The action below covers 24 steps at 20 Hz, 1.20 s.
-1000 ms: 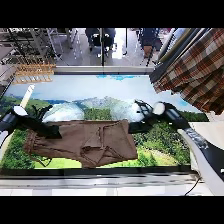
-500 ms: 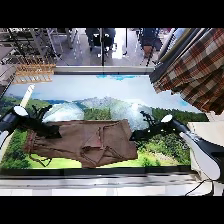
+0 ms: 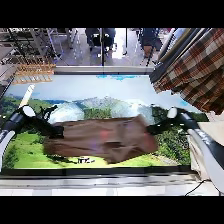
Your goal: Fold the clothes and pants, and hang the long-sleeved shirts on hangers.
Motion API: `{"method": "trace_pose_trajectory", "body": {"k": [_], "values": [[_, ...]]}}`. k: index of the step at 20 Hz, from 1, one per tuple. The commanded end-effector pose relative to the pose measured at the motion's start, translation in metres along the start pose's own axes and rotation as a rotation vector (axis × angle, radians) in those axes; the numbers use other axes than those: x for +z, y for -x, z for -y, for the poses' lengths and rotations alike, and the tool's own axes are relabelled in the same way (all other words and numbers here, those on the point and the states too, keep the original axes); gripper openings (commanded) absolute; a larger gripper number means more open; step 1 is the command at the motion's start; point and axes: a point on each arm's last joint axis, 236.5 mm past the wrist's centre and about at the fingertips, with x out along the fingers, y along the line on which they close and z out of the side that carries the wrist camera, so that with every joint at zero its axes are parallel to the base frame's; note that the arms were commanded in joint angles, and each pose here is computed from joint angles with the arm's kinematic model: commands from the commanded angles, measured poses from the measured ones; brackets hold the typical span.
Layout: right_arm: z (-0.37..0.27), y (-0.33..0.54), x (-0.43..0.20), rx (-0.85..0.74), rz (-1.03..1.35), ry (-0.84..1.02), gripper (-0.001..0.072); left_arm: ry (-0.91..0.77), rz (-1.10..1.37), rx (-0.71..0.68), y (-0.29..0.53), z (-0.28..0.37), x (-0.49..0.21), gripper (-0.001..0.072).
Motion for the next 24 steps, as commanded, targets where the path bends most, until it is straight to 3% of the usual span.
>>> {"method": "trace_pose_trajectory", "body": {"k": [1,3,7,11,17,18,19,20,24], "values": [[0.061,0.075,-0.016,-0.225,0.071,-0.128,0.0018,-0.023,-0.001,0.019,-0.021,0.011,0.0,0.001],[0.024,0.107,-0.01,-0.164,0.153,-0.097,0.0018,-0.101,-0.008,0.025,-0.041,0.028,0.002,0.001],[-0.128,0.163,0.018,0.105,0.295,0.043,0.0018,-0.191,0.035,0.034,-0.048,0.052,0.018,0.001],[-0.28,0.16,0.032,0.291,0.398,0.185,0.0018,-0.19,0.082,0.078,0.067,0.037,0.017,0.0011],[-0.468,0.05,0.02,0.488,0.308,0.399,0.0024,-0.103,0.371,0.178,0.205,0.02,-0.014,0.001],[-0.48,0.041,0.02,0.484,0.287,0.457,0.014,-0.102,0.39,0.186,0.212,0.021,-0.017,0.001],[-0.478,0.039,0.024,0.455,0.261,0.498,0.0384,-0.105,0.395,0.187,0.213,0.023,-0.018,0.001],[-0.462,0.045,0.034,0.398,0.257,0.53,0.0507,-0.109,0.393,0.164,0.21,0.027,-0.017,0.001],[-0.316,0.092,0.09,0.179,0.237,0.387,0.0505,-0.138,0.322,-0.07,0.162,0.068,-0.01,0.001]]}}
